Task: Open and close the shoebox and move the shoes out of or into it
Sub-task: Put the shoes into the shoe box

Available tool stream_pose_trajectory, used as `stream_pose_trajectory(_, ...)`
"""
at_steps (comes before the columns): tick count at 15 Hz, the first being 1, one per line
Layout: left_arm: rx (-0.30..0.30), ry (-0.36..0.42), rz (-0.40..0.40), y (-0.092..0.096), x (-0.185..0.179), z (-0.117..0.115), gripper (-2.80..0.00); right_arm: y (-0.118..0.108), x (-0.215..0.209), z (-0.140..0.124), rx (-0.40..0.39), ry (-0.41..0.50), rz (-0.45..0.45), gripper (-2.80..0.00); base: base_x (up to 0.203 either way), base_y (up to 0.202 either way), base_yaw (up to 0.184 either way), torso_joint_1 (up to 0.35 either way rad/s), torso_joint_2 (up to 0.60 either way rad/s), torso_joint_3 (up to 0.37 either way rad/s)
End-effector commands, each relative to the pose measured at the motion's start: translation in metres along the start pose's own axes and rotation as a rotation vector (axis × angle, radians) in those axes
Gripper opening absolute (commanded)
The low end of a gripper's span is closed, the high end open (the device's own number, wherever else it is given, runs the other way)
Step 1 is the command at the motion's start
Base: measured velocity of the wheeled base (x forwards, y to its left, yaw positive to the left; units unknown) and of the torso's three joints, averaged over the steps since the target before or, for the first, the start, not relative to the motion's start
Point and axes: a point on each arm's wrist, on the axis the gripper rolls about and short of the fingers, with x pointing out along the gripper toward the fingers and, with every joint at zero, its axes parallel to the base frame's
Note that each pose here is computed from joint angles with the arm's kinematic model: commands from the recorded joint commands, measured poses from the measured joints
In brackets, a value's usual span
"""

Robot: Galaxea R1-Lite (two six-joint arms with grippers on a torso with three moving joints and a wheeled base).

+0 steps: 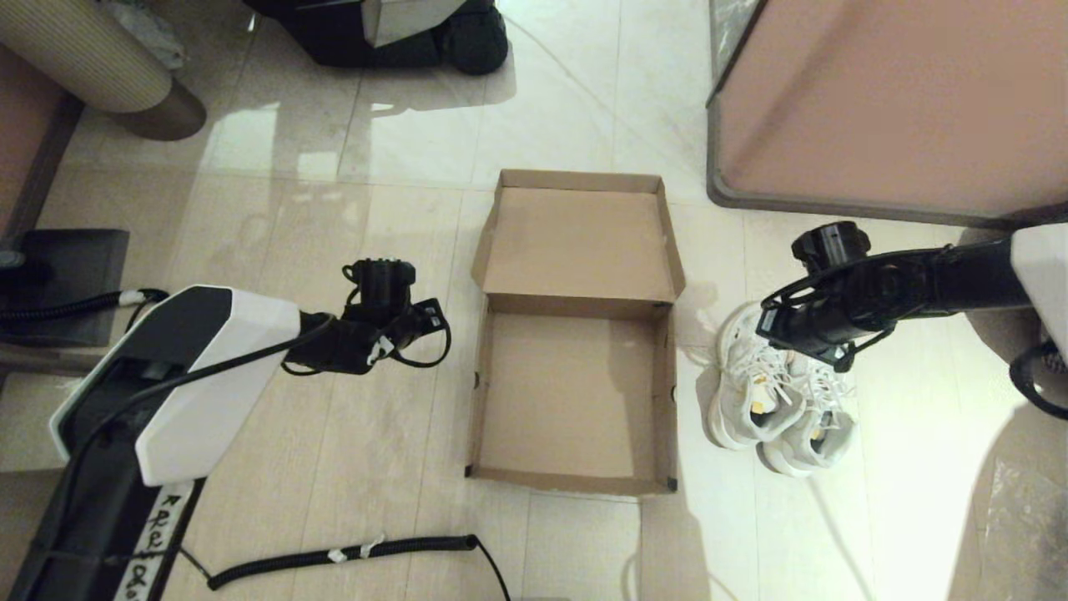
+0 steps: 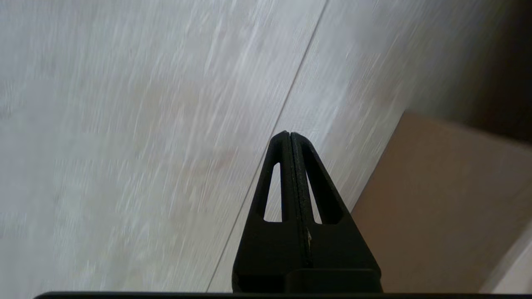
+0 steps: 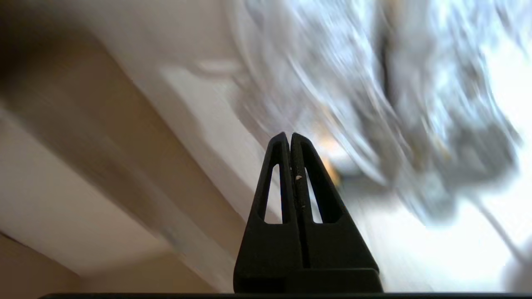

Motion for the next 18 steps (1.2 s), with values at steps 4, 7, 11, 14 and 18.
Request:
stream_pose_trajectory(4, 0.011, 0.096, 0.060, 0.017, -0.039, -0.010, -2.80, -0.045, -0.060, -0.041, 0.005, 0.046, -0.118, 0.00, 0.000, 0.000, 0.000, 0.000, 0.00, 0.000)
stream_pose_trajectory(7, 0.017, 0.129, 0.086, 0.032, -0.070, -0.023, -2.80, -0.064, -0.069, -0.050, 0.020, 0.023, -0.138, 0.00, 0.000, 0.000, 0.000, 0.000, 0.00, 0.000)
stream_pose_trajectory(11, 0.015, 0.100, 0.102, 0.038, -0.102, -0.018, -2.80, -0.084, -0.015, -0.068, 0.032, -0.003, -0.109, 0.00, 0.000, 0.000, 0.000, 0.000, 0.00, 0.000)
stream_pose_trajectory(14, 0.013, 0.095, 0.101, 0.038, -0.108, -0.015, -2.80, -0.096, 0.033, -0.086, 0.045, -0.017, -0.084, 0.00, 0.000, 0.000, 0.000, 0.000, 0.00, 0.000)
stream_pose_trajectory(18, 0.014, 0.105, 0.104, 0.039, -0.113, -0.017, -2.80, -0.097, 0.065, -0.093, 0.060, -0.070, -0.020, 0.00, 0.000, 0.000, 0.000, 0.000, 0.00, 0.000)
